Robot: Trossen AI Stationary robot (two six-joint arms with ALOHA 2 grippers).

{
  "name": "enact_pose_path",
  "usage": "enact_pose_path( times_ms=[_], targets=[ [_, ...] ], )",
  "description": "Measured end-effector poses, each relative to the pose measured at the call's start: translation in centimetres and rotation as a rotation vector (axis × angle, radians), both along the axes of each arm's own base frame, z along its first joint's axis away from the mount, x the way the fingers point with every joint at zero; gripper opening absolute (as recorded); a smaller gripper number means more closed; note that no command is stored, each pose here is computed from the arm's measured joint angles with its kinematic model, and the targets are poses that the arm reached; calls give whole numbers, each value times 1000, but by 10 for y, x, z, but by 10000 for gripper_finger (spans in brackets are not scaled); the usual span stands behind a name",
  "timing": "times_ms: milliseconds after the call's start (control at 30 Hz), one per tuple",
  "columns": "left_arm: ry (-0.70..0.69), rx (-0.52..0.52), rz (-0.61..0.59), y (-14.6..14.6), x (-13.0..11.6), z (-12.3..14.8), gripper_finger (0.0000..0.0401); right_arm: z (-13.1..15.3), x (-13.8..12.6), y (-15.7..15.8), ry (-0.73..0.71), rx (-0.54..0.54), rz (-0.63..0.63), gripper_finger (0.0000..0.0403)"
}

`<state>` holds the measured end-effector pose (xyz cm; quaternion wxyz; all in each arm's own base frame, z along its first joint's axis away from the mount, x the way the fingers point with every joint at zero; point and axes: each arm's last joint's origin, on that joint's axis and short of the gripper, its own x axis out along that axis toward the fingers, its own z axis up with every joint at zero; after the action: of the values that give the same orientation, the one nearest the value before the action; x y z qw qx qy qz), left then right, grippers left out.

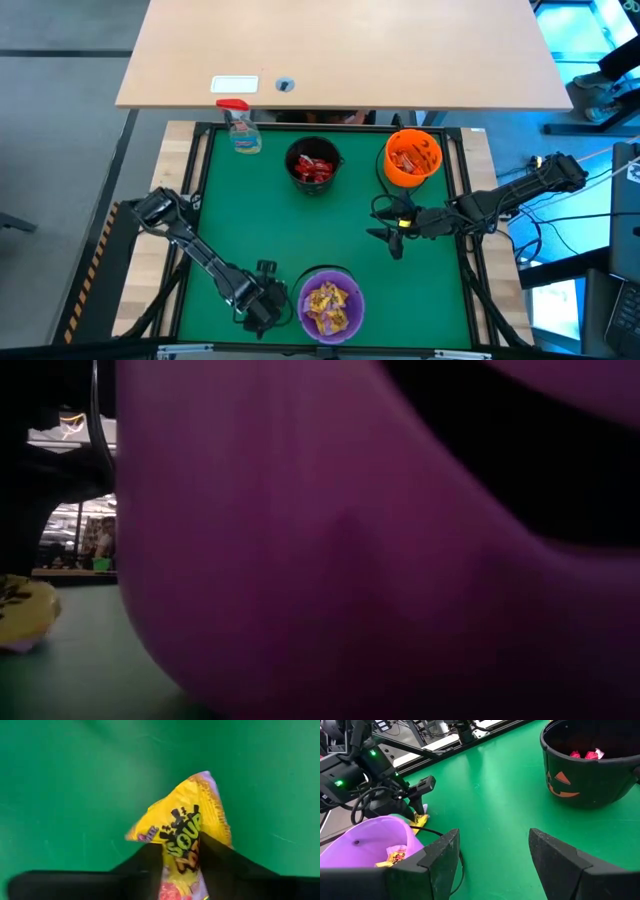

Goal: Sort candy
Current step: Put the yellow candy into the violet bucket

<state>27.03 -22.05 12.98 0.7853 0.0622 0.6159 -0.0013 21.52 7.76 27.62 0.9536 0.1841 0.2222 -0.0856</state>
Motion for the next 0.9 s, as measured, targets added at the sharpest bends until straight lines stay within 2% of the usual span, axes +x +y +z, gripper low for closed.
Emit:
enact_pose_path(
  times_ms=[133,200,433,667,800,900],
  targets=[
    [-10,17,4,5,-3,11,37,0,0,0,0,0,0,237],
    [8,30,11,11,-7,18,13,0,0,0,0,0,0,237],
    [-93,36,56,28,-21,70,13,0,0,0,-1,1,0,237],
    [-466,4,64,39,-30,149,5,0,0,0,0,0,0,237],
    [-773,-65,-59,31,-18,186,8,0,0,0,-2,-4,-8,237],
    [-878,-96,-188,23,-1,191,9,0,0,0,-3,-3,-11,237]
  ],
)
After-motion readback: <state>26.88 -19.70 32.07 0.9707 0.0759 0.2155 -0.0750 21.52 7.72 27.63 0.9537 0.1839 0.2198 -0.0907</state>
